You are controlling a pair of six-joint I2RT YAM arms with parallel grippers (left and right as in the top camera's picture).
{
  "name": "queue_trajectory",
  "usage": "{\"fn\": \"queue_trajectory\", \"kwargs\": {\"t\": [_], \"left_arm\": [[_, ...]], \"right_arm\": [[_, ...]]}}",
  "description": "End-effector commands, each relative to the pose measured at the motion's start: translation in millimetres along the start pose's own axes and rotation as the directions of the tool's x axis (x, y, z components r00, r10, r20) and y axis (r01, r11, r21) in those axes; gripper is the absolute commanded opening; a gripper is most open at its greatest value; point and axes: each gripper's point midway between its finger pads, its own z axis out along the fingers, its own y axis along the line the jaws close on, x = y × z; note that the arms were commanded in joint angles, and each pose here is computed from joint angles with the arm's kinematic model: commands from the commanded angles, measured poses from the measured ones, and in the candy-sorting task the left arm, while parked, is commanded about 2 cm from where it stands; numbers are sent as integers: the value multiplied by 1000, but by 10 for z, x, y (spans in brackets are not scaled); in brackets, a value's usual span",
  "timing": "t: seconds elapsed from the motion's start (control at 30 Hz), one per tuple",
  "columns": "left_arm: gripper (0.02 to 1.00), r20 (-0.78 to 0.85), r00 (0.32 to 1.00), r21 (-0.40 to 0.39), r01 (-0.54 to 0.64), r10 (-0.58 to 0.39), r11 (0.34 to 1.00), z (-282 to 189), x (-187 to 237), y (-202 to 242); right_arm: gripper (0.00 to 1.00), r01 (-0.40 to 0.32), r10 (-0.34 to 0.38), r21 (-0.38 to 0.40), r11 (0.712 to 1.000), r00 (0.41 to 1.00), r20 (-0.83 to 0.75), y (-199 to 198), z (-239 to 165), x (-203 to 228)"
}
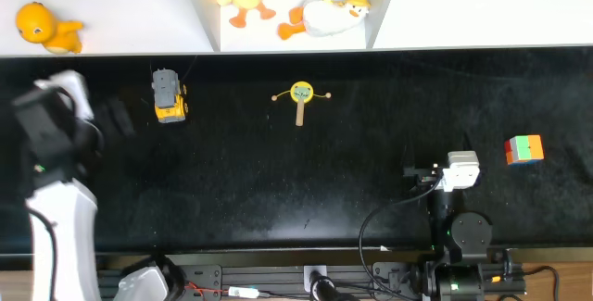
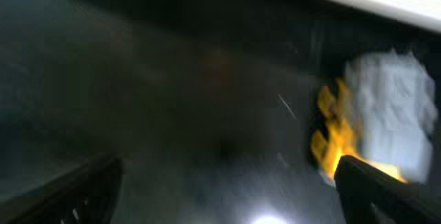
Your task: Store Toys
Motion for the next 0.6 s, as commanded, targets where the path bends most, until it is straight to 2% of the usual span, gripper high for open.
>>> {"fn": "queue_trajectory", "kwargs": {"t": [0.03, 0.2, 0.43, 0.6], "left_arm": [[998, -24, 996, 97, -78, 80, 992, -55, 165, -471], [998, -51, 981, 126, -178, 185, 976, 38, 275, -785], [998, -31, 981, 173, -186, 194, 967, 360, 210, -980], [998, -54, 979, 177, -185, 197, 967, 571, 262, -1015]], "right_arm": [[996, -9, 9, -5, 1000, 1000, -2, 11, 5, 39], [996, -8, 8, -6, 1000, 1000, -2, 11, 5, 39], [996, -8, 8, -6, 1000, 1000, -1, 11, 5, 38], [996, -9, 9, -6, 1000, 1000, -2, 11, 5, 39]]}}
